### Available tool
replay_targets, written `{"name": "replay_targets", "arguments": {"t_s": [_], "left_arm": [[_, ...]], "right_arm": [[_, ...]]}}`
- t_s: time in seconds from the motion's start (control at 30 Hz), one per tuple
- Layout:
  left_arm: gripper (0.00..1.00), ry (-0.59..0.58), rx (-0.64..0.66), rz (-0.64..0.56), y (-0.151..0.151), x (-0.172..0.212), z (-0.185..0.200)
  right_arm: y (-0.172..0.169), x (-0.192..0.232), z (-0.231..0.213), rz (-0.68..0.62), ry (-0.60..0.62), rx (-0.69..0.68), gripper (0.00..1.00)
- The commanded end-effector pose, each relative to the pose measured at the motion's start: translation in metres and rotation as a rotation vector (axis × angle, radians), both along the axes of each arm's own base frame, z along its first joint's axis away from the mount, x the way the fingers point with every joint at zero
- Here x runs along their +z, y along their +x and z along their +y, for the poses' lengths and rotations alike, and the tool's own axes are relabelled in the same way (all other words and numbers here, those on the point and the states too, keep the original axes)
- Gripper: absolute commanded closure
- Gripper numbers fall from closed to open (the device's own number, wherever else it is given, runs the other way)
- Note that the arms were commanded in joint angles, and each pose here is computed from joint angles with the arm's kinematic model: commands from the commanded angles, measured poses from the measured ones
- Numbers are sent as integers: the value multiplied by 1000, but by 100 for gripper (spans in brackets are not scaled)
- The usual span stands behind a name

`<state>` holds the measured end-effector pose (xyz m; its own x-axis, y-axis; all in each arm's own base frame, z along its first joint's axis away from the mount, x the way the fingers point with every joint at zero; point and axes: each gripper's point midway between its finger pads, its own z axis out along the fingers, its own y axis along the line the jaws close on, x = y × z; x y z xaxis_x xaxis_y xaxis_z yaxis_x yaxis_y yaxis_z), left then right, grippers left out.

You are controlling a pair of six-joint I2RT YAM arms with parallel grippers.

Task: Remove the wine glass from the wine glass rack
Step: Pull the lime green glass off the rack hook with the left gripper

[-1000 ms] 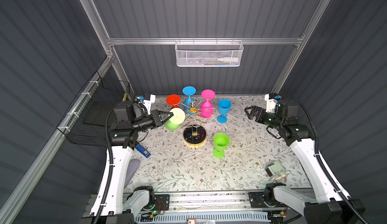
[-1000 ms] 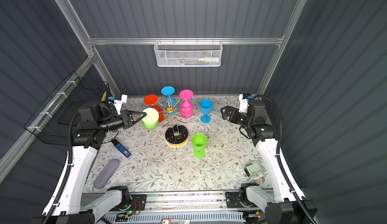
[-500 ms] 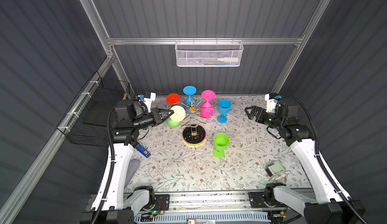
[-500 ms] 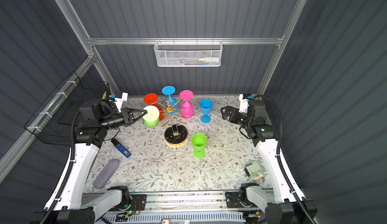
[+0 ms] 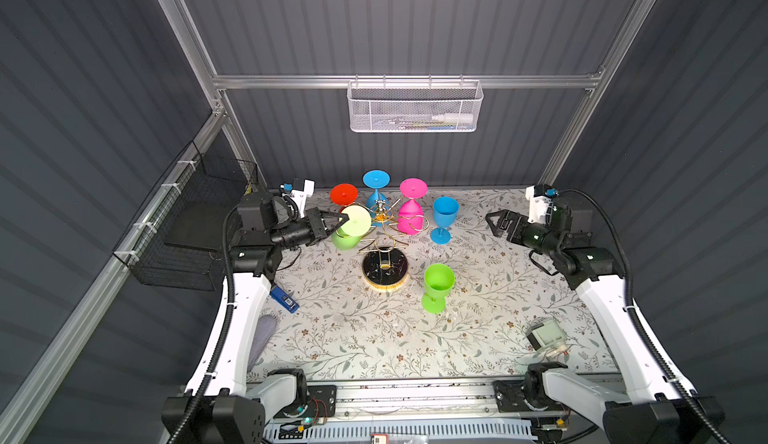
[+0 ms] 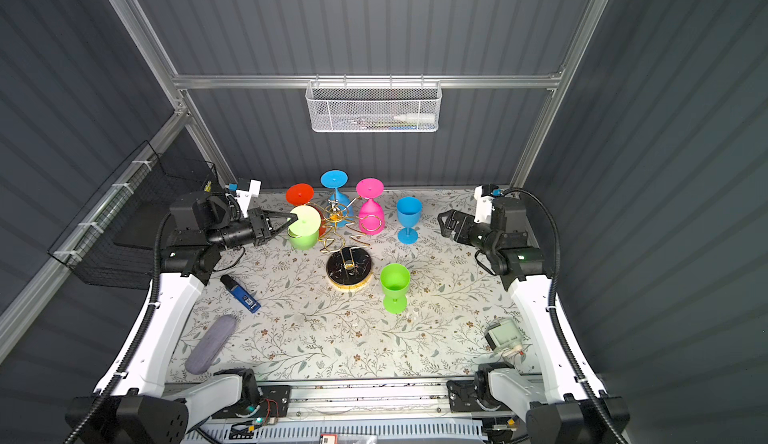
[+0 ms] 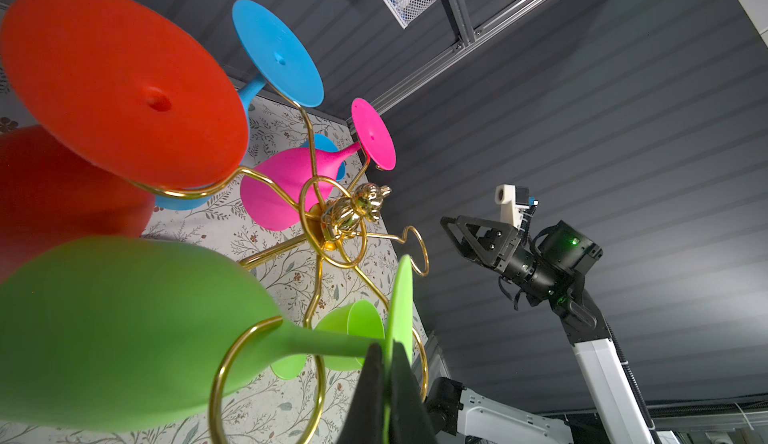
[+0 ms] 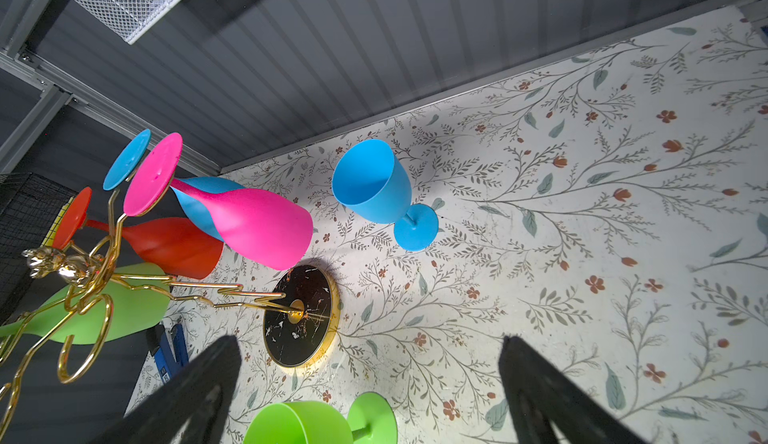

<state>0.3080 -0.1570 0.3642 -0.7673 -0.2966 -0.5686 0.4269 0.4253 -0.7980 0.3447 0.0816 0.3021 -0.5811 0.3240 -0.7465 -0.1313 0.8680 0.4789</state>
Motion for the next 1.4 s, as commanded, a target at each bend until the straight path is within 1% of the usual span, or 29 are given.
{"name": "replay_targets", "arguments": {"t_s": [0.0,0.37,0.7,0.83,1.03,1.37], "left_arm": [[100,5,4,-30,6,4,-3],[100,5,52,-50,21,7,0],[100,46,131,-63,28,3,9],[100,71,183,-80,30,5,16],[100,138,264,-108,25,9,29],[100,241,370,-171,4,29,50]], "right_arm": [[3,2,3,-19,-5,18,1],[3,2,3,-21,-10,18,1],[3,2,3,-18,-9,20,1],[3,1,3,-16,-10,20,1],[2,2,2,-19,-15,17,1],[1,4,0,-26,-25,16,1]]}}
